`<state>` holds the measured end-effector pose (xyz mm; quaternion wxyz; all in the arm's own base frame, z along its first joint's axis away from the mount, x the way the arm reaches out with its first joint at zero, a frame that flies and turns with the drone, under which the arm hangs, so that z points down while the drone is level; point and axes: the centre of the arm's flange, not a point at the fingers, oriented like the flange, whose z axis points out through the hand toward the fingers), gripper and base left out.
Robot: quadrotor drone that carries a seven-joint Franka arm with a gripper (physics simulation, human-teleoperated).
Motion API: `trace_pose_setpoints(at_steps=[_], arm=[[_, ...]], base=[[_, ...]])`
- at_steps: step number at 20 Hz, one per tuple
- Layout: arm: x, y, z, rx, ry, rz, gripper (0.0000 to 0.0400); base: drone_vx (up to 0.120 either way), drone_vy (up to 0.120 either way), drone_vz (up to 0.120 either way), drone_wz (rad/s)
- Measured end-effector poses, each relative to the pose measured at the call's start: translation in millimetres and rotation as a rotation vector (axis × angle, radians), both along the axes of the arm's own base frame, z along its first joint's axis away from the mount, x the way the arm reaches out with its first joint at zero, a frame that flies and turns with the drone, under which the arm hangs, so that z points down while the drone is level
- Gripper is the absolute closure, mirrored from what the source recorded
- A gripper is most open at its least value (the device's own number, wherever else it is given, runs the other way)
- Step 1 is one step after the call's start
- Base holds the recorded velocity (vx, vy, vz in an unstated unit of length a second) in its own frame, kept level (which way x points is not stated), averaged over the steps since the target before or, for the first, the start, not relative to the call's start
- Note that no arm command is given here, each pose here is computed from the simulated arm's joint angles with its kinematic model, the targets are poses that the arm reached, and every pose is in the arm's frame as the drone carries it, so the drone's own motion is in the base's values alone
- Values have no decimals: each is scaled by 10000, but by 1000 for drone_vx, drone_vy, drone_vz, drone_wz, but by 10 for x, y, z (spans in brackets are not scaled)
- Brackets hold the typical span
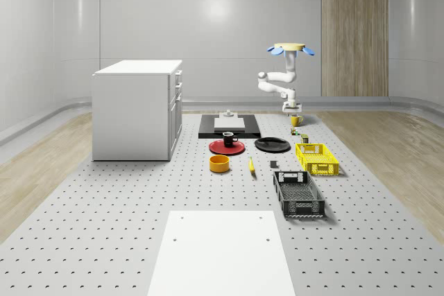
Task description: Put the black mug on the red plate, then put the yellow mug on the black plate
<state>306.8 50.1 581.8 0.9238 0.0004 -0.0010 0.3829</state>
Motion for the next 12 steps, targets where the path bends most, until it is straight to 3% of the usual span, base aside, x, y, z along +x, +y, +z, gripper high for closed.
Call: trace_pose_setpoints(at_steps=[12], arm=[[0, 55, 28, -1, 0, 0, 0]], base=[[0, 0, 0, 0]])
